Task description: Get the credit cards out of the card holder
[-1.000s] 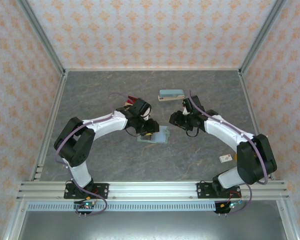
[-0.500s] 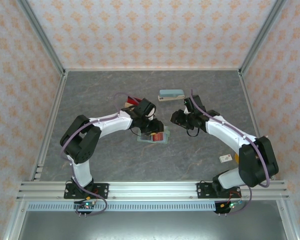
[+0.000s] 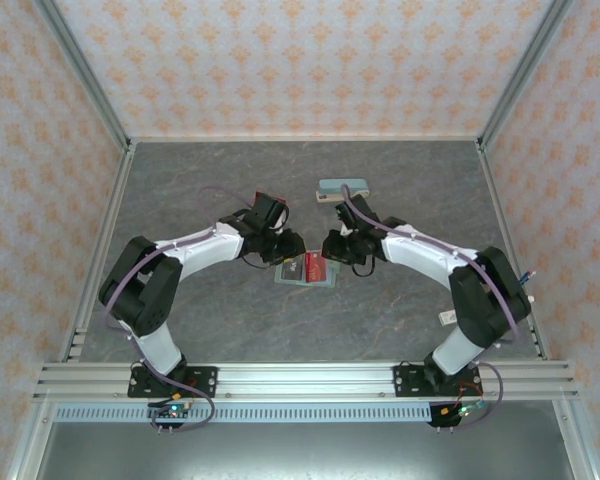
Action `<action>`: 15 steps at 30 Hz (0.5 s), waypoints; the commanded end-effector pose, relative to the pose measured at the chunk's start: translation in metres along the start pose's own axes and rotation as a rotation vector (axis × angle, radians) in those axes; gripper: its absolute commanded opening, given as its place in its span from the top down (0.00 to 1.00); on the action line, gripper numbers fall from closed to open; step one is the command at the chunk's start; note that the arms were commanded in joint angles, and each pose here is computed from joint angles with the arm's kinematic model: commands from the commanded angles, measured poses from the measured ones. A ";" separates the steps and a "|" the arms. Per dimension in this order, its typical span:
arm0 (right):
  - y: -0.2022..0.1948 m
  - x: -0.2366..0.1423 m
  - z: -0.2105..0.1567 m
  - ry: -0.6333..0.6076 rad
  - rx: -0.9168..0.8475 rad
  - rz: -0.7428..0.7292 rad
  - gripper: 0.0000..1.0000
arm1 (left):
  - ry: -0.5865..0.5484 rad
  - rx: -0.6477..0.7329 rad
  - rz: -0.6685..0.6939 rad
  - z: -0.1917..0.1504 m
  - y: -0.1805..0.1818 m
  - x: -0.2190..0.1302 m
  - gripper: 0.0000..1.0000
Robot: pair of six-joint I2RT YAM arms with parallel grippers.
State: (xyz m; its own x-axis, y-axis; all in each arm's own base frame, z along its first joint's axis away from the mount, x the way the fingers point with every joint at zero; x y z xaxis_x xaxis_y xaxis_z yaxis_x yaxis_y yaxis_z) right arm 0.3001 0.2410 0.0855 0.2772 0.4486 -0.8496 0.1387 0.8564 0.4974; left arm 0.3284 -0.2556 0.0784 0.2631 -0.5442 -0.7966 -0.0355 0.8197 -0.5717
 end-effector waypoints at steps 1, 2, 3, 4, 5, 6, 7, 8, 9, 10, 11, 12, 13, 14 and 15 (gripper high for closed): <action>0.010 0.008 0.001 0.018 -0.005 0.003 0.78 | -0.004 -0.018 -0.028 0.005 -0.004 0.011 0.70; 0.011 0.012 0.000 0.027 -0.003 0.002 0.78 | -0.001 -0.021 -0.032 0.006 -0.004 0.013 0.71; 0.011 0.015 0.000 0.035 0.000 0.001 0.79 | 0.002 -0.024 -0.033 0.006 -0.005 0.015 0.71; 0.010 0.019 -0.001 0.043 0.004 -0.004 0.80 | 0.004 -0.027 -0.031 0.007 -0.004 0.017 0.72; 0.008 0.022 -0.001 0.046 0.009 -0.013 0.80 | 0.006 -0.028 -0.032 0.007 -0.004 0.018 0.72; 0.006 0.025 -0.001 0.050 0.012 -0.023 0.80 | 0.011 -0.030 -0.030 0.007 -0.003 0.021 0.72; 0.003 0.027 -0.001 0.053 0.015 -0.040 0.81 | 0.014 -0.032 -0.028 0.007 -0.003 0.022 0.72; -0.001 0.030 -0.002 0.056 0.021 -0.060 0.81 | 0.017 -0.032 -0.032 0.008 -0.003 0.024 0.72; -0.005 0.032 -0.003 0.059 0.024 -0.077 0.81 | 0.023 -0.035 -0.035 0.006 -0.003 0.026 0.72; -0.009 0.035 -0.003 0.062 0.026 -0.091 0.81 | 0.027 -0.035 -0.046 0.007 -0.005 0.027 0.72; -0.012 0.037 -0.004 0.066 0.029 -0.107 0.81 | 0.036 -0.037 -0.058 0.006 -0.006 0.030 0.71; -0.015 0.039 -0.005 0.068 0.030 -0.123 0.82 | 0.040 -0.040 -0.064 0.005 -0.006 0.031 0.71; -0.020 0.041 -0.005 0.070 0.037 -0.142 0.82 | 0.044 -0.043 -0.067 0.005 -0.006 0.033 0.71; -0.023 0.042 -0.005 0.072 0.040 -0.157 0.82 | 0.050 -0.043 -0.069 0.004 -0.006 0.035 0.70; -0.026 0.044 -0.006 0.074 0.042 -0.168 0.82 | 0.052 -0.044 -0.069 0.004 -0.006 0.035 0.70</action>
State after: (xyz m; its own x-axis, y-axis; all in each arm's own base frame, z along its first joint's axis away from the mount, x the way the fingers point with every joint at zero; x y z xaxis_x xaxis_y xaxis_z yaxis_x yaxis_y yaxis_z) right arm 0.3016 0.2483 0.0412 0.1803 0.3838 -0.9056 0.1825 0.8917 0.4142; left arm 0.3315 -0.2672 0.0439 0.1992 -0.5670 -0.7993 -0.0826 0.8030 -0.5902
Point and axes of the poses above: each hand's point on the last joint's axis, 136 mm out from that joint toward the fingers, its own x axis out along the fingers, its own y axis along the line the jaws close on, z = x × y, the point moved 1 cm from there along -x, back along the fingers, and after that the axes turned 8 degrees about x, right-handed, at the moved point
